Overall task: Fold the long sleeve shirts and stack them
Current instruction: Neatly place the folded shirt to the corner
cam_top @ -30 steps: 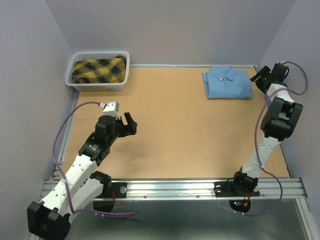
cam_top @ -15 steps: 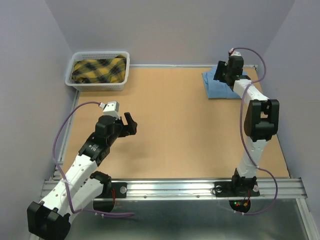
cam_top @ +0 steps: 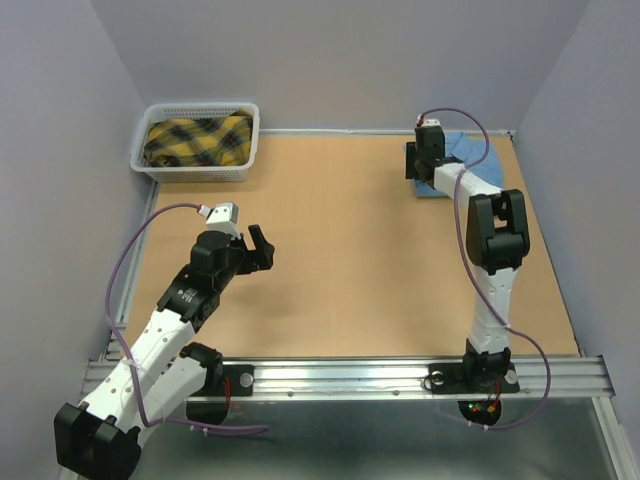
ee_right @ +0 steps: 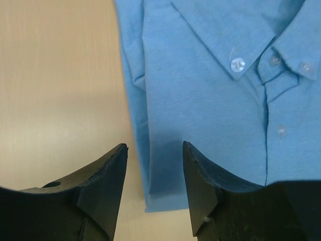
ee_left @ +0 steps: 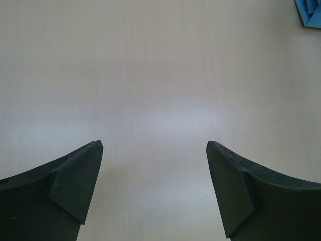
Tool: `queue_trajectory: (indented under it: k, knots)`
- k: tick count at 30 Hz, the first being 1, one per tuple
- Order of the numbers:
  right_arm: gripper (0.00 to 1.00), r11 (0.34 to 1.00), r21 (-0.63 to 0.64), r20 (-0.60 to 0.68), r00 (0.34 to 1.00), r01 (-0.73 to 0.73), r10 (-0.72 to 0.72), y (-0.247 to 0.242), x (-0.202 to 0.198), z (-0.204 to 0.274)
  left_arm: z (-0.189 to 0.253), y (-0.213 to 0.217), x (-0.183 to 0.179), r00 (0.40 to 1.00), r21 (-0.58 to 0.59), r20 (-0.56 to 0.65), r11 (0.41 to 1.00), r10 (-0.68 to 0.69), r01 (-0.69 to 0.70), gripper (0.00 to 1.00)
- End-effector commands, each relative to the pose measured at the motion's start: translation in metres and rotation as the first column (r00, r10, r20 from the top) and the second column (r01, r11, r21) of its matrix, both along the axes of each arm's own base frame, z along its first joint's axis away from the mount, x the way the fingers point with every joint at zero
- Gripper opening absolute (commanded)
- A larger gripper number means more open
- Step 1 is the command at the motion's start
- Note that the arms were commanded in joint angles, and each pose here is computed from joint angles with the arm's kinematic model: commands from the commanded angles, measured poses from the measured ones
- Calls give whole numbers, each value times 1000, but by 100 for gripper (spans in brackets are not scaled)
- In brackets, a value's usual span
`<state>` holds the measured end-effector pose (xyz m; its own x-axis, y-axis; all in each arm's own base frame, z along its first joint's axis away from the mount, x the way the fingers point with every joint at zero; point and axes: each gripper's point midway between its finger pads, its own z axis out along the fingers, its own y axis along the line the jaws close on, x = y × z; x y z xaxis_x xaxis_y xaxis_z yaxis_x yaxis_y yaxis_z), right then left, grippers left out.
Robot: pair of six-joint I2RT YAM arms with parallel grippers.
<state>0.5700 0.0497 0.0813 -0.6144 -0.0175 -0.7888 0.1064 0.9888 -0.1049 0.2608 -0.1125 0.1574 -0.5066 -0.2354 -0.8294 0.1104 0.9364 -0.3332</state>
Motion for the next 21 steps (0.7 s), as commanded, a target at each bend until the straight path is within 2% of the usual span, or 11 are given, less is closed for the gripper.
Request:
queue_trajectory:
  k: [1, 3, 13, 21]
  knots:
    - [53, 995, -79, 122, 991, 62, -52, -13, 33, 41, 21, -2, 9, 998, -23, 69, 1000, 3, -2, 96]
    - [50, 994, -104, 137, 990, 45, -31, -13, 43, 48, 19, -2, 9, 998, -20, 62, 1000, 3, -2, 96]
    - [44, 994, -108, 127, 992, 1, 13, -3, 70, 23, 14, -1, 10, 999, -9, 45, 1000, 6, -6, 96]
    - [39, 991, -131, 139, 990, 14, 4, -4, 88, 12, 10, -1, 11, 999, -4, 34, 1000, 11, -11, 96]
